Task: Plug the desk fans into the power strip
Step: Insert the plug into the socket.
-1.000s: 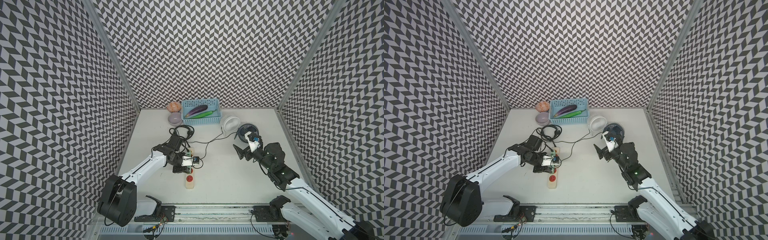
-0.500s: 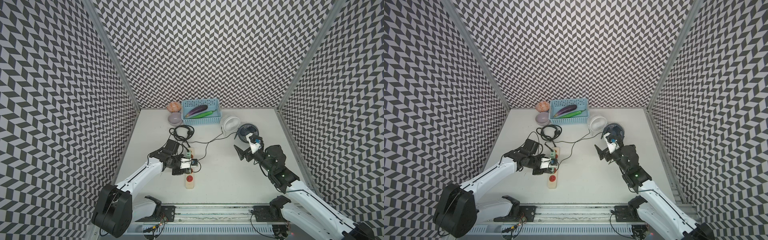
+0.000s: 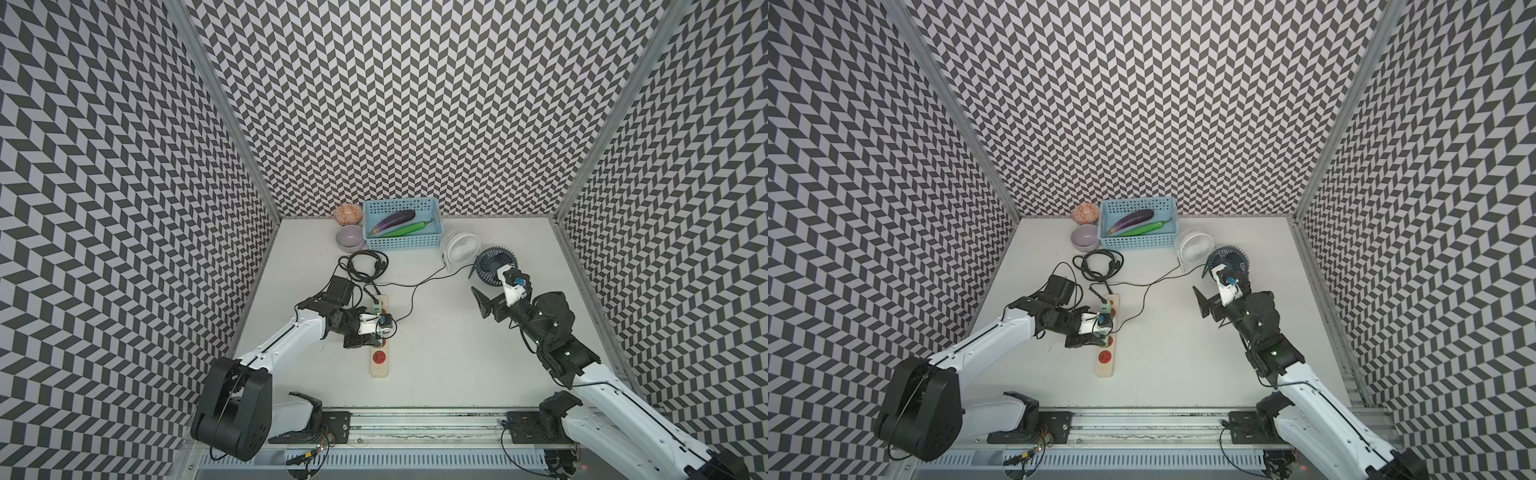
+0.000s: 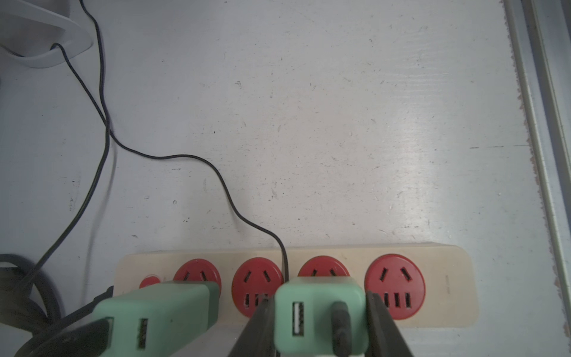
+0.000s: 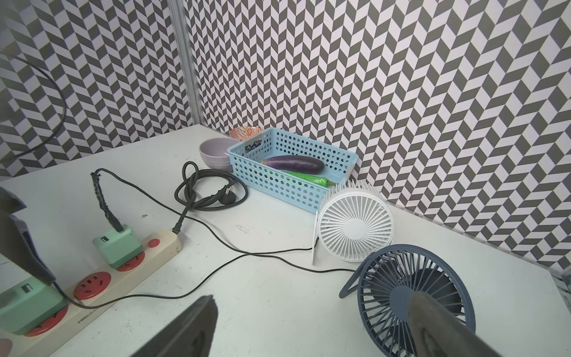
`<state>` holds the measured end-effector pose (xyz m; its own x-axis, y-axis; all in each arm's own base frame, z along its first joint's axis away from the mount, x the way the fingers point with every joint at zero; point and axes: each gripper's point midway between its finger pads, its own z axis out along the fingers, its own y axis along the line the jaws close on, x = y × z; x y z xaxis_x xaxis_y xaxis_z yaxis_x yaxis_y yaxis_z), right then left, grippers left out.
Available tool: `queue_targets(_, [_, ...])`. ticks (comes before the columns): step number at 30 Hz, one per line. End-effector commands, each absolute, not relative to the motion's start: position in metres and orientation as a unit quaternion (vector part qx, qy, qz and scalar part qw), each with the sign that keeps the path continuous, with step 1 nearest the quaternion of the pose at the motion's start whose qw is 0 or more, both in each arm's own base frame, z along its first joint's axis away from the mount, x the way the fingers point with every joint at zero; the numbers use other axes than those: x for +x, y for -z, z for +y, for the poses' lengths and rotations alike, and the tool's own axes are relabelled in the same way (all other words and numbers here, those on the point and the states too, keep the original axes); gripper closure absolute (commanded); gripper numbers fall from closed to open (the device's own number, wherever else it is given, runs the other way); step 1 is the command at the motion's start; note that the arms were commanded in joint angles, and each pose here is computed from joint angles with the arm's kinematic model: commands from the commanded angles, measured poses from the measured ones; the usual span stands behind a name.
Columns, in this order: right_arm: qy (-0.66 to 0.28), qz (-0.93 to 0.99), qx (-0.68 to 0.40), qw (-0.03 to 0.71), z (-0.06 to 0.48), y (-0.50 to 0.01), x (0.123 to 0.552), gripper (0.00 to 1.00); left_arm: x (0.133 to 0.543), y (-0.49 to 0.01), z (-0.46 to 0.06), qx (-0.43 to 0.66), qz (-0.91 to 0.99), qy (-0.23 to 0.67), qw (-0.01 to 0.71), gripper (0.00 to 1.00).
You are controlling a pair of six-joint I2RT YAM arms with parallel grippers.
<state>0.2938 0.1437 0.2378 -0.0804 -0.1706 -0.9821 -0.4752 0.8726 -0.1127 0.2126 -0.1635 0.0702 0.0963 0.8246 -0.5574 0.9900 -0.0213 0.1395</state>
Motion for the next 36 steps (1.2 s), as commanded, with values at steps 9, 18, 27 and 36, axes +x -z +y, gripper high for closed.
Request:
queue_targets(9, [-0.121,0.713,-0.208,0.658,0.141,-0.25,0.298,0.0,0.178,0.001,-0.097,0.728,0.675,0.065,0.098,1.0])
queue_targets(18, [-0.116,0.713,-0.208,0.659,0.138,-0.249,0.295,0.0,0.194,-0.017,-0.12,0.723,0.673,0.086,0.13,0.97])
queue_targets(27, [-0.126,0.706,-0.211,0.664,0.141,-0.254,0.294,0.0,0.204,-0.062,-0.143,0.721,0.652,0.107,0.209,0.56])
queue_targets(36, [-0.131,0.705,-0.208,0.665,0.142,-0.254,0.295,0.0,0.22,-0.129,-0.169,0.704,0.636,0.135,0.287,0.18])
